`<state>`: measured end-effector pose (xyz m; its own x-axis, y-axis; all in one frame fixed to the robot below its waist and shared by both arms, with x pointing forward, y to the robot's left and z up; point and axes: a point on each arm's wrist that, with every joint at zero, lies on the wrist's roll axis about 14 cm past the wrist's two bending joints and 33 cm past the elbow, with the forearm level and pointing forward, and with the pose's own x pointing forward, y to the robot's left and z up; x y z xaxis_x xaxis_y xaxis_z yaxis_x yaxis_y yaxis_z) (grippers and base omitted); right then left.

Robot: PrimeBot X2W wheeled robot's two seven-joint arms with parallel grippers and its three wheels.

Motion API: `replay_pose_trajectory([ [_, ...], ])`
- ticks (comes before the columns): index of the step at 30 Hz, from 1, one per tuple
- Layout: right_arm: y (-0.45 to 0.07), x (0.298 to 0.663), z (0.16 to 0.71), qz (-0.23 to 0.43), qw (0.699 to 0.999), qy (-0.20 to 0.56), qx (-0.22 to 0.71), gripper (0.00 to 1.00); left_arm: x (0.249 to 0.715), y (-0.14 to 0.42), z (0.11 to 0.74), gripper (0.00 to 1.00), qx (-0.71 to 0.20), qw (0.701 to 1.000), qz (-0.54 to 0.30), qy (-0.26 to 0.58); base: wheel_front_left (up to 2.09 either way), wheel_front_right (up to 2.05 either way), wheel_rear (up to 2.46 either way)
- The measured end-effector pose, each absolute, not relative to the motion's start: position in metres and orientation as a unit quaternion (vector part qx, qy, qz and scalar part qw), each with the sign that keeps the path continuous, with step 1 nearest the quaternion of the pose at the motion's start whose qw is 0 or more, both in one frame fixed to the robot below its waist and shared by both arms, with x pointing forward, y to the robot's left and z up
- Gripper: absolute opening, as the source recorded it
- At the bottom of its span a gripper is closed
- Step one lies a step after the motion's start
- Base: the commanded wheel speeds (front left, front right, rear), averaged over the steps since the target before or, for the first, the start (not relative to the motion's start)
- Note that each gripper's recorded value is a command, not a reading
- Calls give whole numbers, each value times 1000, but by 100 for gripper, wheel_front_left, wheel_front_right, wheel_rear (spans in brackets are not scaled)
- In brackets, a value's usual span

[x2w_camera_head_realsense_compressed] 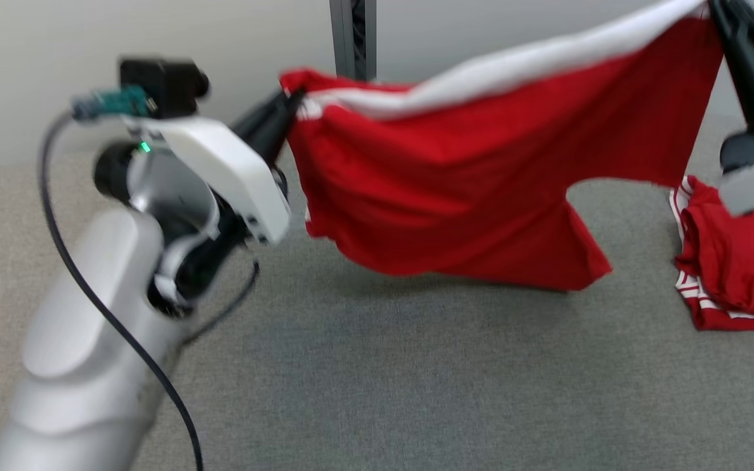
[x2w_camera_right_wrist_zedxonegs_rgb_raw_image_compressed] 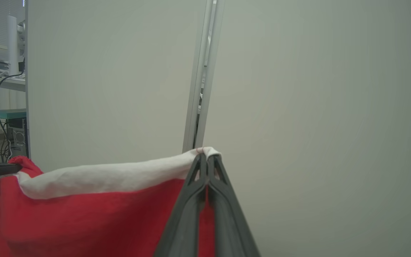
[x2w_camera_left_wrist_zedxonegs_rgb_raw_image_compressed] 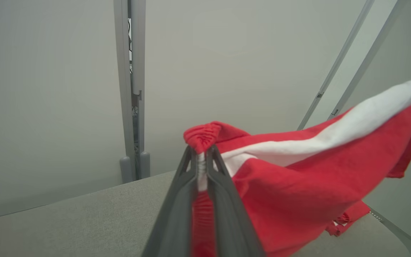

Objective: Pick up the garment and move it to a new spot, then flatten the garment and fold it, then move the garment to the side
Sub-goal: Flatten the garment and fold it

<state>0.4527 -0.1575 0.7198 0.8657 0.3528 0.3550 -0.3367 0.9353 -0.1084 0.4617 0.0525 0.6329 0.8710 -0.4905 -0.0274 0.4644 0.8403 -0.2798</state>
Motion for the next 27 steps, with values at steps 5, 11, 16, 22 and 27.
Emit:
replay_pose_trajectory([
  [5, -149, 495, 737, 196, 963, -184, -25, 0, 507, 61, 653, 0, -114, 963, -240, 56, 0, 0, 0],
  [11, -149, 577, 764, 184, 957, -216, -68, 0, 593, 64, 691, 0, -66, 976, -206, -18, 0, 0, 0],
  [16, -145, 622, 773, 171, 947, -267, -48, 0, 639, 64, 709, 0, -83, 974, -180, -107, 0, 0, 0],
  [22, -139, 661, 731, 166, 952, -259, -19, 0, 671, 62, 688, 0, -82, 969, -160, -168, 0, 0, 0],
  [27, -133, 679, 651, 166, 969, -182, 5, 0, 684, 54, 627, 0, -77, 974, -163, -136, 0, 0, 0],
])
